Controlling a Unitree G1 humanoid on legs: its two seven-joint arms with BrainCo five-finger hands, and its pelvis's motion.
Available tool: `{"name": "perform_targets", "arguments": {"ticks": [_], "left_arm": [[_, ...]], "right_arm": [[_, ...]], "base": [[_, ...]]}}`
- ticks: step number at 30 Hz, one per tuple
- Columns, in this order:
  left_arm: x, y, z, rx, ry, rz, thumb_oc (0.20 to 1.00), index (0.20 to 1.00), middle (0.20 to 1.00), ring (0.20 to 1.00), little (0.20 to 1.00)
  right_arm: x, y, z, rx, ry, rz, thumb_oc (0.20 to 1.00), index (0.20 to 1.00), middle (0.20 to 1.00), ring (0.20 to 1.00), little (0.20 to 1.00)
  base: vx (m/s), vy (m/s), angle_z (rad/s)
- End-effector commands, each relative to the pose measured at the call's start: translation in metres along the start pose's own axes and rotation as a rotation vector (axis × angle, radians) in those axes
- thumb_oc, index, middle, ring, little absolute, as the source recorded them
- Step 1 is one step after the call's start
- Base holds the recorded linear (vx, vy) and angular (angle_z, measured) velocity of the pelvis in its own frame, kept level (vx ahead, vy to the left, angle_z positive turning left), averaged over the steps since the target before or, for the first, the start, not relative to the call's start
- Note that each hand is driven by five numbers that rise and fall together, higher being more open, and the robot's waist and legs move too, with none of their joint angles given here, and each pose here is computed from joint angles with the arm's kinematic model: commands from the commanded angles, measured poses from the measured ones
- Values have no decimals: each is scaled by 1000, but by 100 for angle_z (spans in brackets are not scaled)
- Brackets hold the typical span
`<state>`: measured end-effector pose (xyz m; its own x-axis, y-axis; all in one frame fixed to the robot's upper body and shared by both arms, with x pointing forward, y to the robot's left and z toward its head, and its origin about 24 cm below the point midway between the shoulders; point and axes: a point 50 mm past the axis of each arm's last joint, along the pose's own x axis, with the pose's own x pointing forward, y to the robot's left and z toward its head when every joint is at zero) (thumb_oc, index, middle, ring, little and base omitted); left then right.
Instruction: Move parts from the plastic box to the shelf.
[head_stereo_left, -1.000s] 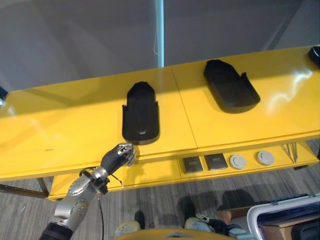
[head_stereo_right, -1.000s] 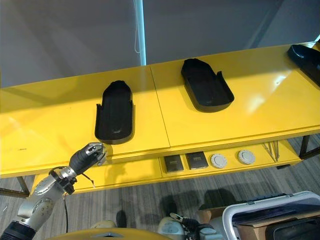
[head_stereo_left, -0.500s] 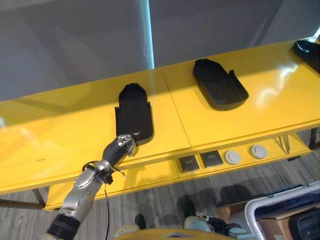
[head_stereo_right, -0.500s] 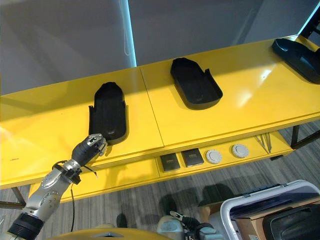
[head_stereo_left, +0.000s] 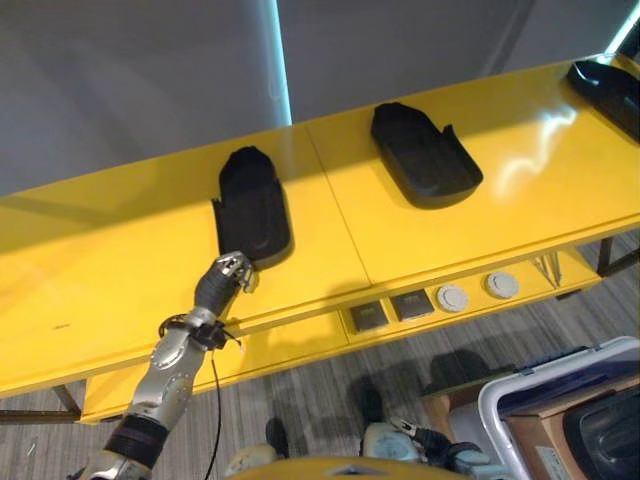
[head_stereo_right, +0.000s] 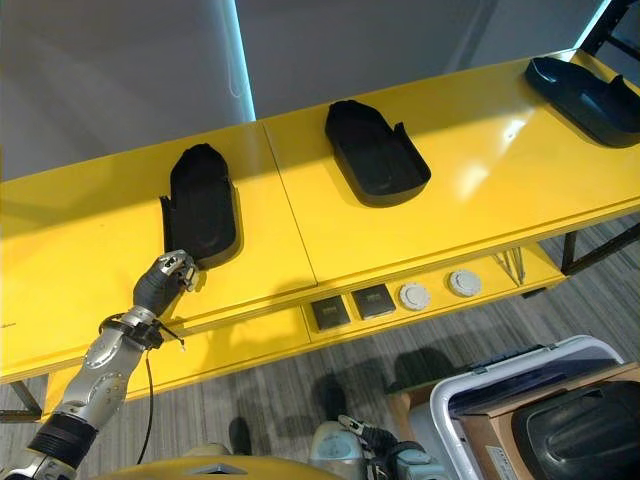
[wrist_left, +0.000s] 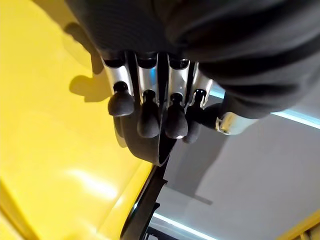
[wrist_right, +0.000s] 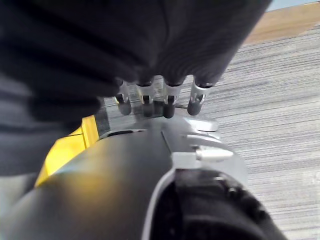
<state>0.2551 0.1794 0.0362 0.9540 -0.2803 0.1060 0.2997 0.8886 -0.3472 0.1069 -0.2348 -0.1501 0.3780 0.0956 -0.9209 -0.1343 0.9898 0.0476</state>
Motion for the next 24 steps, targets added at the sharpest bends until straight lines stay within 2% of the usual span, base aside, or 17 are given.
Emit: {"name": "perform_targets", "arguments": {"ticks": [1,16,17,18,21,24], "left_arm": [[27,-2,32,68,-176,-14,200,200,200,200,200],[20,-12,52,120,-215,-128,200,200,200,200,200],[18,-14,55,212,-219,-122,416,416,416,416,416],[13,-11,59,303,-236,-42,1000,1000,1000,1000,1000],[10,-6,63,321,-257,36,1000,1000,1000,1000,1000],[-3,10,60,484,-260,197,1000,1000,1000,1000,1000]], "right_arm": [[-1,1,-15,-9,77,12,1000,1000,1000,1000,1000],[4,12,-14,-15,86,43,1000,1000,1000,1000,1000],[4,11,-13,-26,92,49,1000,1000,1000,1000,1000],[6,13,-9,-64,111,52,1000,1000,1000,1000,1000],[6,11,-8,-76,126,47,1000,1000,1000,1000,1000],[7,7,-5,-75,160,37,1000,1000,1000,1000,1000]], "base": [[0,0,0],[-66,-1,2],[-210,-44,4],[-205,-53,4],[-103,-39,10],[-106,-83,34]]}}
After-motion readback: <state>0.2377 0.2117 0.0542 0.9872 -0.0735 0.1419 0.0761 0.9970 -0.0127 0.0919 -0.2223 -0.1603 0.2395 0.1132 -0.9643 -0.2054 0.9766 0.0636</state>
